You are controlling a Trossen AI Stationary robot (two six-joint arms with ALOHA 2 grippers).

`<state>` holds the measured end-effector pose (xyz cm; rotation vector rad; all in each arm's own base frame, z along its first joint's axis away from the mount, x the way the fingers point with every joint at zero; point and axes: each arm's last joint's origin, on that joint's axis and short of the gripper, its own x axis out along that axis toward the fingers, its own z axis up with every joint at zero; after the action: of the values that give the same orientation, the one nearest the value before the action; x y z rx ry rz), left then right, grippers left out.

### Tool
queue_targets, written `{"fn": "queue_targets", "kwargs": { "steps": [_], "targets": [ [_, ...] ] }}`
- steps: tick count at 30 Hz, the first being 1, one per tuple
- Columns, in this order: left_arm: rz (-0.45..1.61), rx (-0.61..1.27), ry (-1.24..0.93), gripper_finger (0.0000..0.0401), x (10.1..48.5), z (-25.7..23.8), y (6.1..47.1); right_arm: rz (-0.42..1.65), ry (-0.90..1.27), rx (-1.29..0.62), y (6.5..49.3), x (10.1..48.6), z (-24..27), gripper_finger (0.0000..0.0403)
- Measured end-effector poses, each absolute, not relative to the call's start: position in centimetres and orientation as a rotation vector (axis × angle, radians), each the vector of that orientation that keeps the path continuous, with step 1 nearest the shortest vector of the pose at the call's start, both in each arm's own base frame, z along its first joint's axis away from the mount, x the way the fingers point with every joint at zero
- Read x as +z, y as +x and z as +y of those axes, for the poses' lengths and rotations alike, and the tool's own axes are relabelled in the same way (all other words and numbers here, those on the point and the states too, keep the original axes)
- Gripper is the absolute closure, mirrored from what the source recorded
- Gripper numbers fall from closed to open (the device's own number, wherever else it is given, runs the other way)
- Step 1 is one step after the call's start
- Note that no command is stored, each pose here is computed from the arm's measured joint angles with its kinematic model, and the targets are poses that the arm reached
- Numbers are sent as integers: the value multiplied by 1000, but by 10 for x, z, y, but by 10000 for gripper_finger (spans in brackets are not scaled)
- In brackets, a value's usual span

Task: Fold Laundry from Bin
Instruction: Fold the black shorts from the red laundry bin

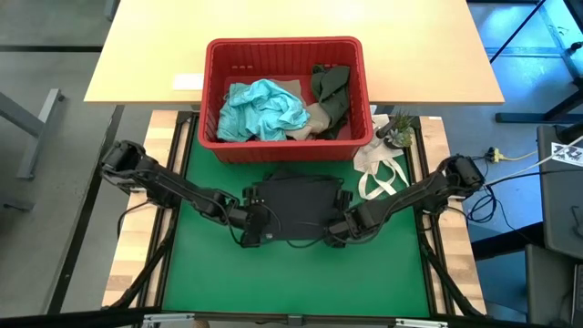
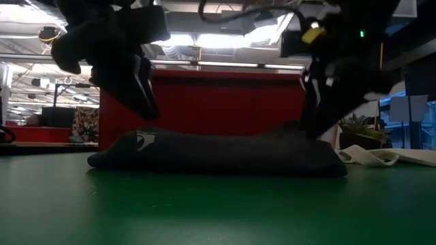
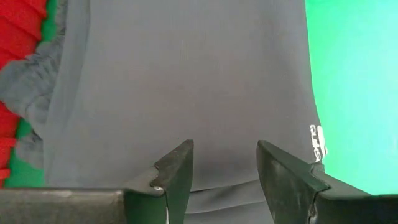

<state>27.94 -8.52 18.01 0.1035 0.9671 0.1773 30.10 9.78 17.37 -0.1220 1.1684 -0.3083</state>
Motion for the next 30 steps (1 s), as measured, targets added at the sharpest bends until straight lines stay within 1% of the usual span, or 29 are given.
{"fn": "queue_targets", "kwargs": {
  "steps": [4, 11, 20, 26, 30],
  "targets": [
    [1003, 166, 108, 232, 171, -87, 281, 1154, -99, -303, 297, 160, 95, 143],
    [1091, 78, 70, 232, 154, -91, 284, 1123, -70, -302, 294, 148, 93, 143],
    [1124, -17, 40, 232, 151, -103, 281, 1007, 16, -344, 306, 146, 76, 143],
    [1120, -6, 21, 232, 151, -110, 278, 995, 57, -379, 312, 147, 59, 143],
    [1093, 72, 78, 232, 151, -109, 278, 1020, 95, -338, 313, 146, 56, 143]
  ]
}}
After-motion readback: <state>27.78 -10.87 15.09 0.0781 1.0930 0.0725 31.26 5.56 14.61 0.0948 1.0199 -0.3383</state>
